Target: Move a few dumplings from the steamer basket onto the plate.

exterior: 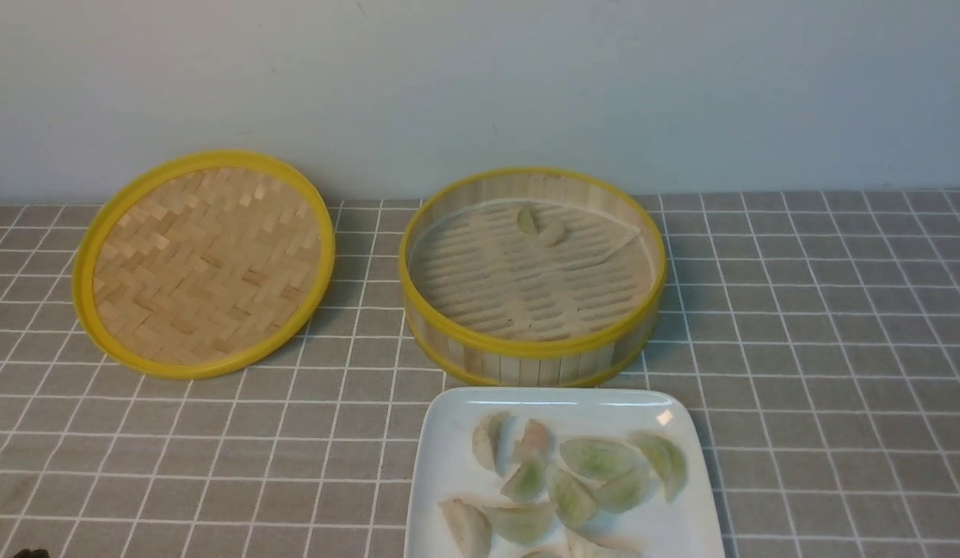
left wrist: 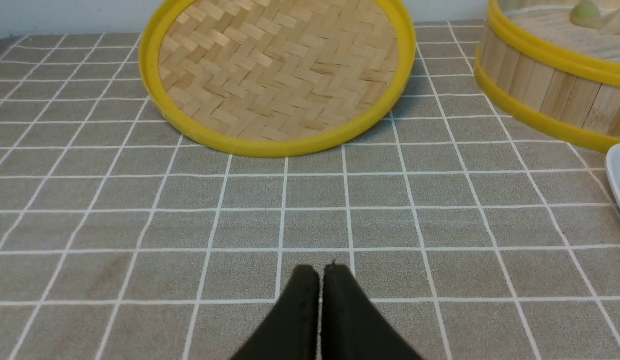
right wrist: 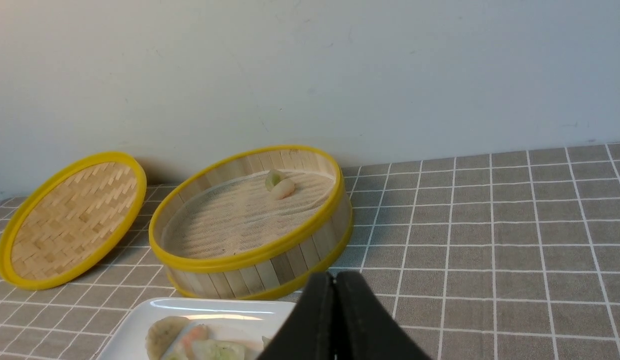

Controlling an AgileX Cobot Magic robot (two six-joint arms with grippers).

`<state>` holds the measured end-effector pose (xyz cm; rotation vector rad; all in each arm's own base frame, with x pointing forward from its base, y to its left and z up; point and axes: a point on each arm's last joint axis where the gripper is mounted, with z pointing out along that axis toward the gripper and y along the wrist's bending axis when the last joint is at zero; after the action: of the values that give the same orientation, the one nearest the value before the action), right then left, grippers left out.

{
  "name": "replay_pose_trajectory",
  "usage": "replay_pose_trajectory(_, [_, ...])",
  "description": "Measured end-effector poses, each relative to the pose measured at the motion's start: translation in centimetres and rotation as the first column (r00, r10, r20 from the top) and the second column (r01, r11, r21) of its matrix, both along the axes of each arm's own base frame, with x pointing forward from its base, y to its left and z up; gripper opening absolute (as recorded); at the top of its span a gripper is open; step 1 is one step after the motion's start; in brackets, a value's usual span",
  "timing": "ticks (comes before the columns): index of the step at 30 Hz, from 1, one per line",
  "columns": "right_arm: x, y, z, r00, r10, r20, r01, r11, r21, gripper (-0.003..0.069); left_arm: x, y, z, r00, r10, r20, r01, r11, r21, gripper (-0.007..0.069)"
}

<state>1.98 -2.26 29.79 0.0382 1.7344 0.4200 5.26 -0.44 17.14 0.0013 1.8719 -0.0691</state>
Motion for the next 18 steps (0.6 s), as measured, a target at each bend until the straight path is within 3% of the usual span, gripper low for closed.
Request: replay_pose_trajectory(18, [0.00, 0.00, 0.00, 1.000, 0.000, 0.000, 0.000, 1.000, 0.000, -0.0015, 0.00, 0.01, 0.00, 1.000, 0.005, -0.001, -0.005, 1.000, -0.010, -0.0005])
